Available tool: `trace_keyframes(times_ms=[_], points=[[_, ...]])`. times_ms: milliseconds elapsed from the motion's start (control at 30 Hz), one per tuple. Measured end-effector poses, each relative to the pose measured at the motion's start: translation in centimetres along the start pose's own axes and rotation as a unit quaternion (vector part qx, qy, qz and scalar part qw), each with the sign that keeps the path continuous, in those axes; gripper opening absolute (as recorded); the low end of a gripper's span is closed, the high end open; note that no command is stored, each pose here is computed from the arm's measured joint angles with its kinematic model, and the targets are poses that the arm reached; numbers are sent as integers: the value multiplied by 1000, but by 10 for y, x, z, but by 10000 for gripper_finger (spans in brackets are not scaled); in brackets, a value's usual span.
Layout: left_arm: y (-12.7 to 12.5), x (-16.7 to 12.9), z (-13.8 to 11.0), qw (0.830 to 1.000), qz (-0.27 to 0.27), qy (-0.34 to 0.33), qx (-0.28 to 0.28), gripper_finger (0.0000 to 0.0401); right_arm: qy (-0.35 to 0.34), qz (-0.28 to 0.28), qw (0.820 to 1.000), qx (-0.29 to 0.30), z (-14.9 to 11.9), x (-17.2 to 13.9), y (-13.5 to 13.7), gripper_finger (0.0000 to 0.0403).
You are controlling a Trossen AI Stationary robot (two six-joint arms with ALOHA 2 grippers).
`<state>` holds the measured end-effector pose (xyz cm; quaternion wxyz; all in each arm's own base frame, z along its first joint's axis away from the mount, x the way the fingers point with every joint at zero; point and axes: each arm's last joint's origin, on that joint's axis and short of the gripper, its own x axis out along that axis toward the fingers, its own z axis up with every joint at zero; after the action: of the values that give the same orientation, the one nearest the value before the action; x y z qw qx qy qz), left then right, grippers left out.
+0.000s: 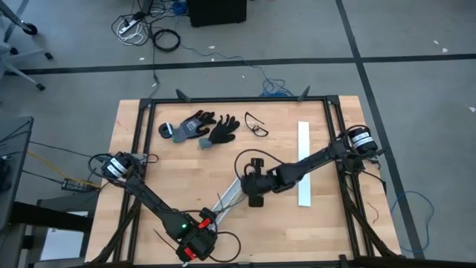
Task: Ziptie cables
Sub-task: Put the ziptied cables in a white cable duct
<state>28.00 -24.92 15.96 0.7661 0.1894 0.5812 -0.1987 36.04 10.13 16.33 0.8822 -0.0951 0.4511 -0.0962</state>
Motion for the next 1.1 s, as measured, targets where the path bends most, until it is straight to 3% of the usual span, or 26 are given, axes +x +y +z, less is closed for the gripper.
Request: trace_keyframes(times_ms=[233, 400, 533, 633, 800, 900, 1100], points=[[-4, 0, -1, 1000, 9, -2, 4, 0, 24, 87, 996, 20, 5, 13, -28, 0], [-4, 0, -1, 1000, 12, -3, 4, 0, 61, 197, 978, 43, 0, 23, -50, 0], [-3, 0, -1, 1000, 16, -4, 2, 0, 64, 130, 989, 31, -1, 14, -57, 0], [-3, 0, -1, 1000, 20, -2, 1, 0, 14, 114, 993, 33, 12, -18, -57, 0], [-3, 0, -1, 1000, 19, 0, -7, 0, -1, 93, 995, 38, 11, -69, -43, 0], [-4, -1, -1, 1000, 17, -1, -9, 0, -36, 92, 994, 56, 11, -95, -21, 0], [-4, -1, -1, 1000, 17, -4, -10, 0, -98, 112, 987, 57, -7, -80, 51, 0]])
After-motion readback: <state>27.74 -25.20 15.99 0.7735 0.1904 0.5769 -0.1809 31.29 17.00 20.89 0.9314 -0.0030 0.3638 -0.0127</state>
